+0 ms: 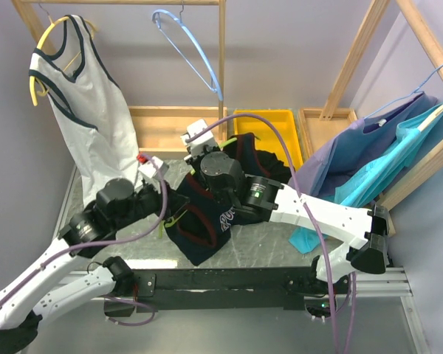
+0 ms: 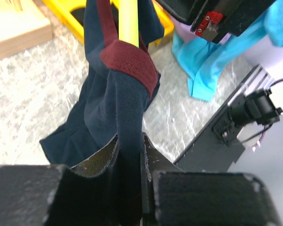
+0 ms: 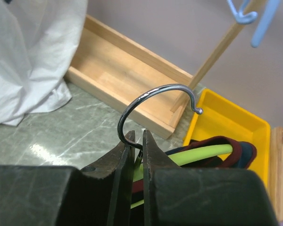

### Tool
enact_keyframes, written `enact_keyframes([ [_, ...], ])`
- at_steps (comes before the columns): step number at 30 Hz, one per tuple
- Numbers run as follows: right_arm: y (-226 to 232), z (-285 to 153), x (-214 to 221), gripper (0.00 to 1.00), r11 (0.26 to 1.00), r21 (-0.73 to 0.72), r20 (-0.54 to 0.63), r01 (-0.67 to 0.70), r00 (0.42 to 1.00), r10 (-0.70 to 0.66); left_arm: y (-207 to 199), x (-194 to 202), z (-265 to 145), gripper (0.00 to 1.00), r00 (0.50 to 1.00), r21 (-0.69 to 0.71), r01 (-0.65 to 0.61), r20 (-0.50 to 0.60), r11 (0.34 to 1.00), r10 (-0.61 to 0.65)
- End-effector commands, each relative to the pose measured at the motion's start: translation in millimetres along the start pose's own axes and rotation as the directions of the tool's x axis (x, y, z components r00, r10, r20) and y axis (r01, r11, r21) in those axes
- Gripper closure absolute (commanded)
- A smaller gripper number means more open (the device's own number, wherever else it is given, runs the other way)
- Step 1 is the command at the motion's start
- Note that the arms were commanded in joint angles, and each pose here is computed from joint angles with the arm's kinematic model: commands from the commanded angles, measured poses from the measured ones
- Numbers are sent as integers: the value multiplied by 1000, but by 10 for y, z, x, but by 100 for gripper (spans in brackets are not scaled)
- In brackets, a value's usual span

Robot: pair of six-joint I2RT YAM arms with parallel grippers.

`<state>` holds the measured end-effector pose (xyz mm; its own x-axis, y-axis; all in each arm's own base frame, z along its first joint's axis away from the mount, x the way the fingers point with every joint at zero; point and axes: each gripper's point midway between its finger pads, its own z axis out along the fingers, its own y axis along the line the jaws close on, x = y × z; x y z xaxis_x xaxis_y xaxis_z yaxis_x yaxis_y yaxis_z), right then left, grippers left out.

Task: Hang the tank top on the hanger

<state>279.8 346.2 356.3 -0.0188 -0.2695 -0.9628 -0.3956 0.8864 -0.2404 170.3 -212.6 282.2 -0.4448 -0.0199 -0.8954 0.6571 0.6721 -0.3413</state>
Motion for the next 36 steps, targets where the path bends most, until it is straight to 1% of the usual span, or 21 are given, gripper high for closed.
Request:
enact_keyframes([
  [1,-183,-60,-507,81,990,37,104,-135,986,130,12,-220,-126,99,979,1,39,201,999,-38],
  [2,-183,-71,-540,77,990,32,108,-140,985,136,-14,-273,-218,99,969,17,33,244,999,-36],
  [3,-174,-72,-561,65,989,22,111,-143,984,140,21,-322,-259,99,959,2,41,281,999,-40],
  [5,-192,-104,-616,51,989,10,114,-150,982,148,43,-375,-340,99,944,-4,41,329,999,-38],
  [6,-175,-122,-649,41,987,-8,117,-159,980,159,56,-388,-366,99,940,-10,46,340,999,-39],
  [8,-247,-208,-760,30,983,-25,130,-184,974,186,93,-425,-417,99,928,-26,55,370,998,-42],
  [9,-266,-254,-804,24,979,-38,137,-202,969,205,97,-436,-430,99,924,-27,58,380,998,-44],
  [11,-348,-399,-929,16,968,-81,160,-235,956,246,140,-467,-461,99,914,-46,78,403,996,-53],
  [12,-379,-453,-978,9,961,-99,169,-259,947,273,159,-478,-473,99,911,-55,84,408,995,-54],
  [14,-468,-623,-1114,2,941,-154,196,-302,924,328,176,-513,-494,99,906,-67,95,419,993,-58],
  [15,-496,-678,-1157,0,935,-172,207,-311,916,343,188,-527,-502,99,905,-74,99,422,992,-59],
  [18,-548,-882,-1299,0,911,-256,233,-323,894,383,200,-566,-498,99,904,-87,106,423,991,-60],
  [20,-528,-997,-1358,0,881,-319,226,-349,875,428,191,-579,-486,99,906,-86,104,419,991,-58],
  [23,-581,-1100,-1376,0,861,-346,226,-374,857,463,227,-626,-511,99,897,-104,130,436,986,-72],
  [27,-724,-1158,-1261,0,862,-305,227,-404,848,478,361,-811,-714,99,858,-176,200,507,964,-85],
  [28,-755,-1161,-1224,0,864,-291,226,-411,848,479,367,-899,-824,99,855,-199,207,513,958,-78],
  [30,-803,-1174,-1136,0,867,-269,221,-420,849,480,420,-1005,-902,99,855,-252,221,514,942,-63],
  [31,-808,-1147,-1054,0,874,-248,210,-418,857,470,452,-1121,-1058,99,846,-288,237,531,928,-51],
  [33,-845,-1170,-1010,0,872,-239,210,-427,854,475,484,-1233,-1149,99,842,-327,244,539,913,-31],
  [34,-853,-1159,-956,0,875,-227,207,-427,857,472,499,-1405,-1335,99,814,-349,264,581,899,-14],
  [36,-880,-1176,-940,0,873,-226,207,-433,854,477,498,-1550,-1446,99,801,-370,267,599,890,9],
])
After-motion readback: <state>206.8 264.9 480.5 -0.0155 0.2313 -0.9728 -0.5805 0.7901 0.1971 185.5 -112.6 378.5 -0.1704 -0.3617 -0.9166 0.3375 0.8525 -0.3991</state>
